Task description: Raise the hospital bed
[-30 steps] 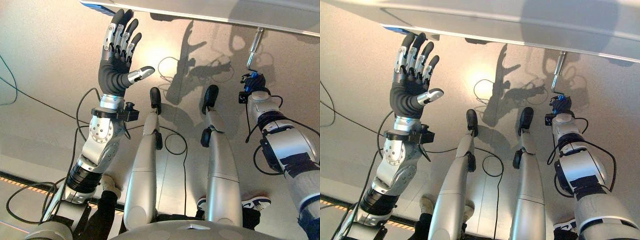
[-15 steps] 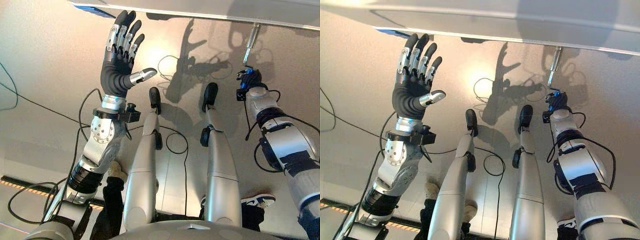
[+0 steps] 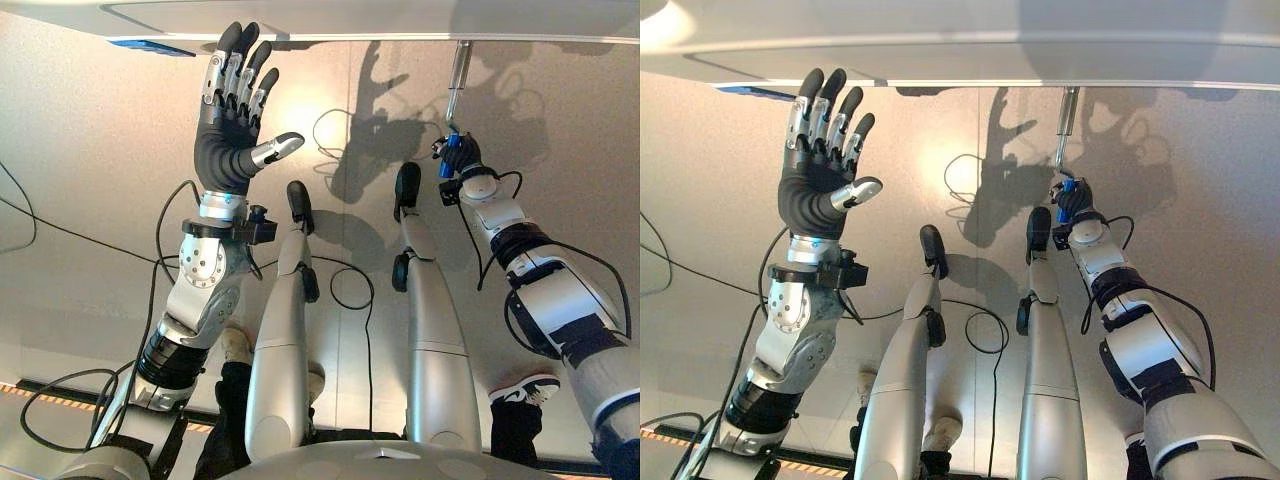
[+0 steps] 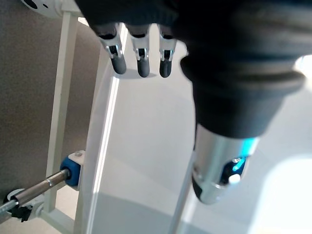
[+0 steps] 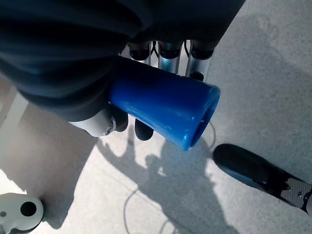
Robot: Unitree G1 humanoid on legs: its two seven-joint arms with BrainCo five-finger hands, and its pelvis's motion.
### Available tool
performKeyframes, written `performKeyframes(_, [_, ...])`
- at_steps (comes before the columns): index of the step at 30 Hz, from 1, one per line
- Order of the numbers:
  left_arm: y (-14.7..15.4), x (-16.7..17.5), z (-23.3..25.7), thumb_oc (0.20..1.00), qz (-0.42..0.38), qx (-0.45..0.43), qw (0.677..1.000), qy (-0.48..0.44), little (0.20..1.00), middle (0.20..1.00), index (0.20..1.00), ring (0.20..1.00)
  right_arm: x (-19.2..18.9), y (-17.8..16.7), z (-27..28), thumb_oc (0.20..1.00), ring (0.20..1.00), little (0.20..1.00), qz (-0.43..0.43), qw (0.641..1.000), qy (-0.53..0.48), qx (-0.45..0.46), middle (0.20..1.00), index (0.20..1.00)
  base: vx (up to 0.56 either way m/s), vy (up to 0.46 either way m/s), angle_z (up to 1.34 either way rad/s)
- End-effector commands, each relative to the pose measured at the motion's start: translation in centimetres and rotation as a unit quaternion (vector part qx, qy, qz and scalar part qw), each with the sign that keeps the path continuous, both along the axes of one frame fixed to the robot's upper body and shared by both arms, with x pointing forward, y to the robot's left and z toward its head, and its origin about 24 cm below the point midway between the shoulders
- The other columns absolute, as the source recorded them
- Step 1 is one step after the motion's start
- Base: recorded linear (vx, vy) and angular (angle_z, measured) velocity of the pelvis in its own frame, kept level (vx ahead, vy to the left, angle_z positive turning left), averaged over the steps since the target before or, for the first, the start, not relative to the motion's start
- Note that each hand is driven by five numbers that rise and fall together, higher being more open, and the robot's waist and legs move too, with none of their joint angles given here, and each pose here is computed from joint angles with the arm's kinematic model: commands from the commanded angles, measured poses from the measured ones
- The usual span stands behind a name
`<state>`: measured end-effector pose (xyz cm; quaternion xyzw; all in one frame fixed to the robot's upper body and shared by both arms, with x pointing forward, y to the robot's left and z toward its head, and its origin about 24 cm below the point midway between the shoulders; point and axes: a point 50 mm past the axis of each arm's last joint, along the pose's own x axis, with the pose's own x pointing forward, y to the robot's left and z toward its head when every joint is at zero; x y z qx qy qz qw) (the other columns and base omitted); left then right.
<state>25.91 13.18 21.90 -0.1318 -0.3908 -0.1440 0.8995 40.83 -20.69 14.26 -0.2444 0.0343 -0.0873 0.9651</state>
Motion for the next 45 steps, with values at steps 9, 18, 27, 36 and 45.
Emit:
performKeyframes(9, [0.7, -2.1, 1.1, 1.000, -0.006, -0.006, 0.999, -0.049, 1.000, 1.000, 1.000, 1.000, -1.8, 19.4, 1.9, 0.200, 0.200, 0.200, 0.324, 0.942, -0.065, -0.067, 0.200, 0.200, 0.00, 0.000, 0.00])
performKeyframes(18, [0.4, -1.9, 1.2, 1.000, -0.013, -0.010, 0.999, -0.045, 1.000, 1.000, 1.000, 1.000, 0.8, 6.4, -0.4, 0.200, 0.200, 0.200, 0.048, 0.994, -0.016, 0.101, 0.200, 0.200, 0.00, -0.004, 0.01])
performKeyframes(27, [0.0, -2.0, 0.8, 1.000, -0.042, 0.026, 0.998, -0.048, 1.000, 1.000, 1.000, 1.000, -2.9, -8.5, -3.3, 0.200, 0.200, 0.200, -0.181, 0.948, -0.028, 0.261, 0.200, 0.200, 0.00, -0.017, 0.05])
performKeyframes(36, [0.0, -2.0, 0.7, 1.000, -0.045, 0.027, 0.998, -0.042, 1.000, 1.000, 1.000, 1.000, -3.4, -9.6, -3.4, 0.200, 0.200, 0.200, -0.190, 0.947, -0.022, 0.257, 0.200, 0.200, 0.00, -0.017, -0.01])
performKeyframes(45, [-0.2, -2.3, 0.7, 1.000, -0.057, 0.017, 0.997, -0.040, 1.000, 1.000, 1.000, 1.000, -2.5, -8.1, -3.0, 0.200, 0.200, 0.200, -0.171, 0.956, -0.014, 0.239, 0.200, 0.200, 0.00, -0.012, -0.02])
